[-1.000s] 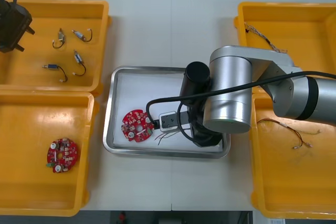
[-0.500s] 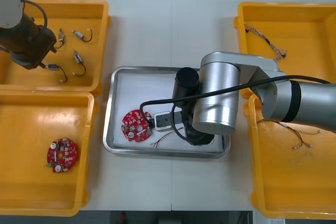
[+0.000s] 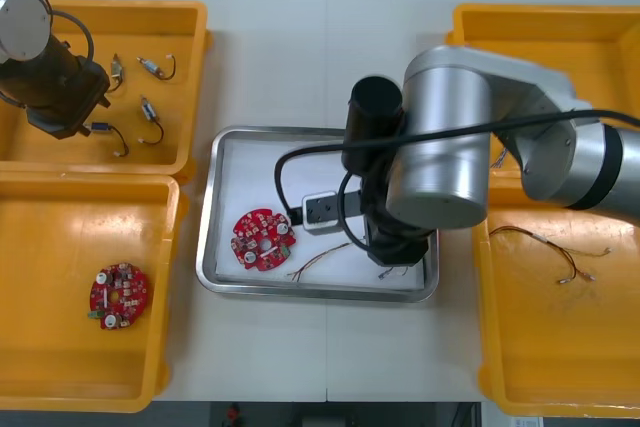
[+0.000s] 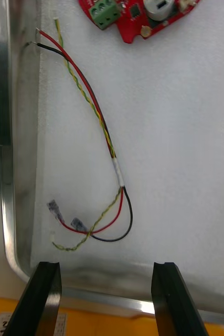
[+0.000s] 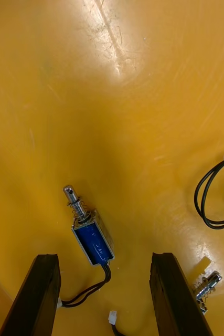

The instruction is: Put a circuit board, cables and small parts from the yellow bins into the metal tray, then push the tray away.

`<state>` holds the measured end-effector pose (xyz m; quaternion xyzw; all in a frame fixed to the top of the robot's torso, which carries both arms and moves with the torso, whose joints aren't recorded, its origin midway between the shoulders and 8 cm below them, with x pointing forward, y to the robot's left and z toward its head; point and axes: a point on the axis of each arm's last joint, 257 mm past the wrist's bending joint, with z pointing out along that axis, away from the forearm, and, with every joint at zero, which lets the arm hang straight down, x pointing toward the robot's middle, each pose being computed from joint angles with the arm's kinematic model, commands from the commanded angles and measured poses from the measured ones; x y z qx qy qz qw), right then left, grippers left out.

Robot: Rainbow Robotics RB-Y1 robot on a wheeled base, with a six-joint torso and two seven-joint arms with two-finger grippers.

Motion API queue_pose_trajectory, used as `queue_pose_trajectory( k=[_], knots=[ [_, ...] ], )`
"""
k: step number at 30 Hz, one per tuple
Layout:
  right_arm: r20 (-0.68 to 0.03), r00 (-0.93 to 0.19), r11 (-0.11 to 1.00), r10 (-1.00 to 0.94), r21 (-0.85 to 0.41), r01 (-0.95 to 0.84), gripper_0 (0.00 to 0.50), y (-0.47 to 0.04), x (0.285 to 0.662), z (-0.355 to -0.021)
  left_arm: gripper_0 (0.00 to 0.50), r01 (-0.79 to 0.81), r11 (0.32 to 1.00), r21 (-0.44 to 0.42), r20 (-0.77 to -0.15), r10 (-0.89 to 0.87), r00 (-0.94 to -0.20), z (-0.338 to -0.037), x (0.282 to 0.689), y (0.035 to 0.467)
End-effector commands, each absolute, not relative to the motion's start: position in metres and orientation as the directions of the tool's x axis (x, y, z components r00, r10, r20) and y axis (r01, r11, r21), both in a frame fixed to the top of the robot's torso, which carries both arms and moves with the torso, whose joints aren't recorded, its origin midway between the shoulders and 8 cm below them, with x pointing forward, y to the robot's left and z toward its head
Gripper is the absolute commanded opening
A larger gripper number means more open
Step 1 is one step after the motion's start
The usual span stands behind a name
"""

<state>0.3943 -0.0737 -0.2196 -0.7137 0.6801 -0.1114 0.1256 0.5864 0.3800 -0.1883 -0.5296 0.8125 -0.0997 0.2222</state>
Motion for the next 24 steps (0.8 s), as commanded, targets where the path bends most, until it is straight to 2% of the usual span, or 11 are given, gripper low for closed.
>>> queue_pose_trajectory(
  k=[1,5,6,14,15,16,17,20,21,24],
  knots=[
    [-0.105,-0.104,0.136,-0.989,-0.375,-0.917,0.500,-0.089,0.409,-0.164,0.500,-0.795,0.426,-0.432,-0.279,-0.901,-0.331,-0.174,0.603,0.371],
    [-0.146,-0.232,0.270,-0.962,-0.365,-0.891,0.500,-0.108,0.411,-0.147,0.500,-0.794,0.431,-0.428,-0.287,-0.898,-0.333,-0.183,0.604,0.372],
    [-0.171,-0.300,0.343,-0.939,-0.362,-0.867,0.500,-0.119,0.414,-0.139,0.500,-0.793,0.435,-0.428,-0.290,-0.896,-0.335,-0.185,0.605,0.371],
    [-0.305,-0.581,0.655,-0.755,-0.297,-0.695,0.500,-0.161,0.426,-0.113,0.500,-0.801,0.420,-0.426,-0.278,-0.904,-0.326,-0.193,0.605,0.374],
    [-0.305,-0.581,0.655,-0.755,-0.297,-0.695,0.500,-0.161,0.426,-0.113,0.500,-0.801,0.420,-0.426,-0.278,-0.904,-0.326,-0.193,0.605,0.374],
    [-0.331,-0.635,0.715,-0.698,-0.280,-0.640,0.500,-0.173,0.429,-0.108,0.500,-0.803,0.419,-0.424,-0.274,-0.904,-0.328,-0.195,0.604,0.373],
    [-0.331,-0.635,0.715,-0.698,-0.280,-0.640,0.500,-0.173,0.429,-0.108,0.500,-0.803,0.419,-0.424,-0.274,-0.904,-0.328,-0.195,0.604,0.373],
    [-0.376,-0.739,0.829,-0.559,-0.241,-0.504,0.500,-0.198,0.435,-0.100,0.500,-0.800,0.419,-0.430,-0.267,-0.905,-0.330,-0.196,0.605,0.370],
    [-0.376,-0.739,0.829,-0.559,-0.241,-0.504,0.500,-0.198,0.435,-0.100,0.500,-0.800,0.419,-0.430,-0.267,-0.905,-0.330,-0.196,0.605,0.370],
    [-0.403,-0.819,0.912,-0.409,-0.206,-0.354,0.500,-0.223,0.440,-0.096,0.500,-0.805,0.413,-0.426,-0.255,-0.909,-0.331,-0.200,0.602,0.369]
  ],
)
